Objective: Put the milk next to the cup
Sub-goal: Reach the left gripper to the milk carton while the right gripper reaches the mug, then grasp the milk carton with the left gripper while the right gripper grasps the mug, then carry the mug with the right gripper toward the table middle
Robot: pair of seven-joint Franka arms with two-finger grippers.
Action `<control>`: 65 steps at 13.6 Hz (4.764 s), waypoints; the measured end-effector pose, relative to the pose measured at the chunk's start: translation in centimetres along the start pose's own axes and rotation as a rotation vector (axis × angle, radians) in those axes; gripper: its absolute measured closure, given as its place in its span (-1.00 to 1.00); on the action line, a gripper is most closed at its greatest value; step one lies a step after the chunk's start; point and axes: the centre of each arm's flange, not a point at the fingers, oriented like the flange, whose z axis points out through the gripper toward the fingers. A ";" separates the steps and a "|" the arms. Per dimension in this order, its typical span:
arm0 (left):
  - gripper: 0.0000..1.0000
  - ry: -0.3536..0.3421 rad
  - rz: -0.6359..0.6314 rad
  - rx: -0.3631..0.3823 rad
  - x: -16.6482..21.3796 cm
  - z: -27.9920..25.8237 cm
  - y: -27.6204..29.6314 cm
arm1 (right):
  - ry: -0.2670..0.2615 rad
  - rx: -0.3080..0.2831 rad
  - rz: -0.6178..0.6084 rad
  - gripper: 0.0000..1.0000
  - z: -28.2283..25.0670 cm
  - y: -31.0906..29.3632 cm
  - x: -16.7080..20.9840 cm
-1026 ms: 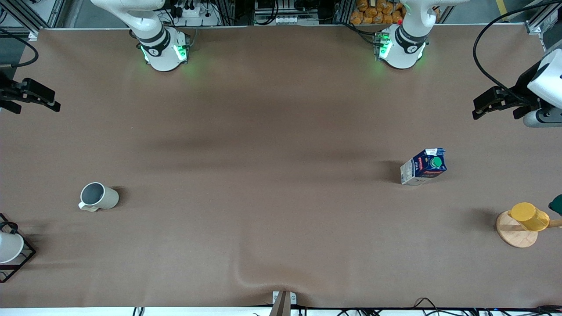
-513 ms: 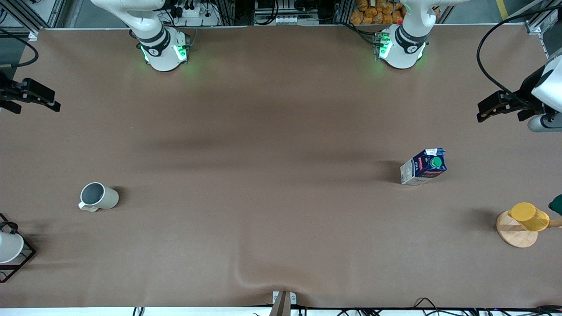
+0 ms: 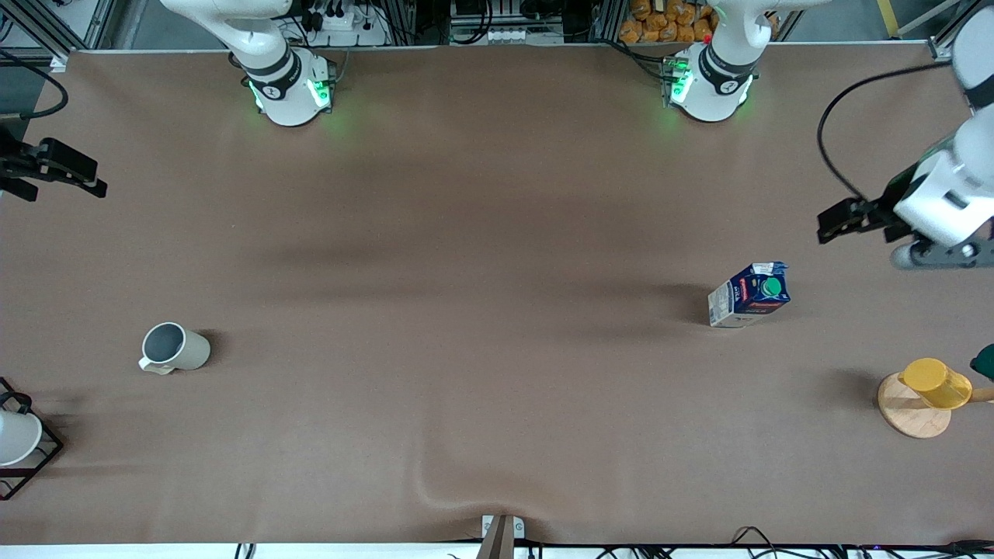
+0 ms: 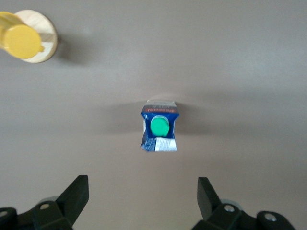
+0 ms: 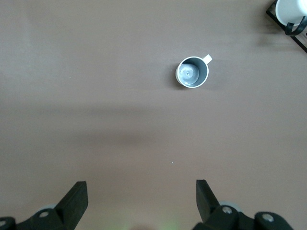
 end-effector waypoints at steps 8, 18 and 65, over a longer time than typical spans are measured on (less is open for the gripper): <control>-1.00 0.021 -0.058 -0.012 0.4 10.5 2.7 | -0.094 -0.013 -0.160 -1.00 11.5 0.0 8.1; -1.00 -0.032 -0.049 -0.003 1.3 16.2 2.2 | -0.050 -0.081 -0.347 -1.00 26.2 3.2 13.7; 0.19 -0.113 0.024 0.016 0.5 3.9 4.9 | -0.013 -0.017 -0.403 0.90 33.2 -31.6 14.7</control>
